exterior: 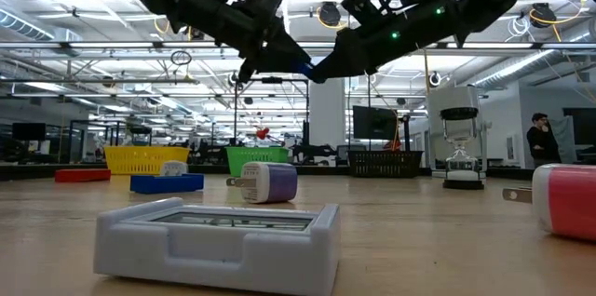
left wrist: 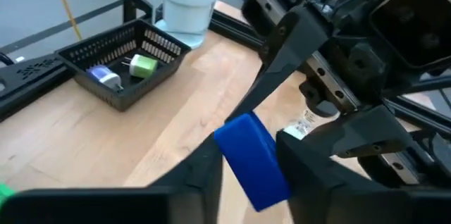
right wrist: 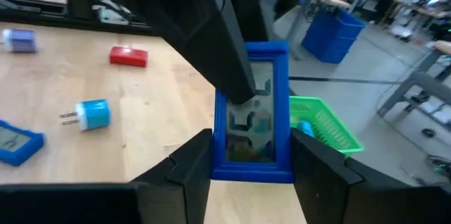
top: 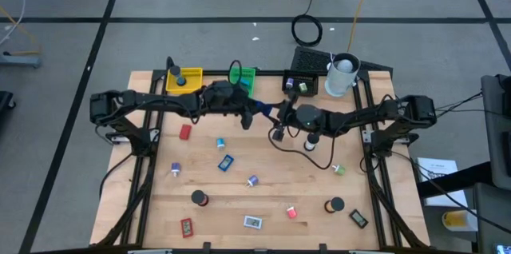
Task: Pick & Place Office items
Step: Put the right blue digital timer into the green bin
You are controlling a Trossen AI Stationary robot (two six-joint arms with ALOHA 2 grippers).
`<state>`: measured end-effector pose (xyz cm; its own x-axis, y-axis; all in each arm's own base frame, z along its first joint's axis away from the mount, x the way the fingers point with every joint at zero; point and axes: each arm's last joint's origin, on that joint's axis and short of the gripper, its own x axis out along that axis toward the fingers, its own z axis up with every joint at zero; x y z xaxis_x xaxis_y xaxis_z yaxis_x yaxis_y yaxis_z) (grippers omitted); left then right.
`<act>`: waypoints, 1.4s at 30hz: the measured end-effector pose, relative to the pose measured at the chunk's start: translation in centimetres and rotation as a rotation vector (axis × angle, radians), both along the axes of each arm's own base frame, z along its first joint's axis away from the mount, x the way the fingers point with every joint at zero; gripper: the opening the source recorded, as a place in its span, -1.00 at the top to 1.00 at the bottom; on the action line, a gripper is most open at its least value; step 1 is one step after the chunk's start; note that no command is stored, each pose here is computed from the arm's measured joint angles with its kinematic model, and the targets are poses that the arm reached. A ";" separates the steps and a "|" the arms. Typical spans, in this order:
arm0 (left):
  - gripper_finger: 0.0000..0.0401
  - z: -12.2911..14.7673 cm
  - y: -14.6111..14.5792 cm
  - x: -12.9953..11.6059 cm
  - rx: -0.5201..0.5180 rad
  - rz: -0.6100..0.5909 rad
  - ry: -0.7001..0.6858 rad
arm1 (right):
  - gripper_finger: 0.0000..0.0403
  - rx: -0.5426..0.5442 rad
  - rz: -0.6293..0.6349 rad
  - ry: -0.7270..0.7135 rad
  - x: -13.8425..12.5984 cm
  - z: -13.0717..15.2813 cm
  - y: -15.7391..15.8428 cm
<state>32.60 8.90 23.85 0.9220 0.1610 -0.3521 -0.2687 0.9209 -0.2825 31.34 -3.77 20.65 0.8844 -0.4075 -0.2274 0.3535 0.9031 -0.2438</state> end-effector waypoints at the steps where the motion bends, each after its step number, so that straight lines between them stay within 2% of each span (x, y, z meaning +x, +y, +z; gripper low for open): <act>1: 0.52 0.0 0.1 0.0 0.011 -0.002 0.005 | 0.21 -0.001 -0.006 -0.004 0.0 0.0 0.0; 5: 0.71 0.4 0.9 -0.8 0.056 0.001 0.028 | 0.09 -0.034 -0.047 0.006 0.0 0.1 0.4; 9: 0.71 2.2 2.7 -2.9 0.086 0.075 0.026 | -0.05 -0.069 -0.127 0.023 -0.1 0.0 0.4; 12: 0.71 2.7 4.2 -4.5 0.108 0.149 0.074 | -0.13 -0.085 -0.120 0.029 -0.1 0.1 0.5; 16: 0.71 1.5 7.1 -6.4 0.099 0.278 0.203 | -0.17 -0.091 -0.124 0.032 -0.1 0.1 0.3; 20: 0.71 0.2 9.5 -6.8 0.108 0.316 0.293 | -0.15 -0.100 -0.120 0.033 -0.1 0.1 0.3; 26: 0.71 0.2 11.7 -4.5 0.155 0.242 0.437 | -0.09 -0.105 -0.119 0.033 -0.1 0.1 0.3; 32: 0.71 -2.0 12.8 -1.9 0.164 0.183 0.571 | -0.06 -0.107 -0.115 0.036 -0.1 0.1 0.4; 35: 0.71 -3.3 13.4 -1.7 0.169 0.196 0.617 | -0.06 -0.106 -0.113 0.038 -0.1 0.1 0.4; 39: 0.71 -3.7 14.5 -2.0 0.174 0.241 0.617 | -0.05 -0.109 -0.112 0.037 -0.1 0.1 0.4; 42: 0.71 -4.4 15.3 -2.3 0.141 0.256 0.616 | -0.05 -0.110 -0.112 0.037 -0.1 0.1 0.4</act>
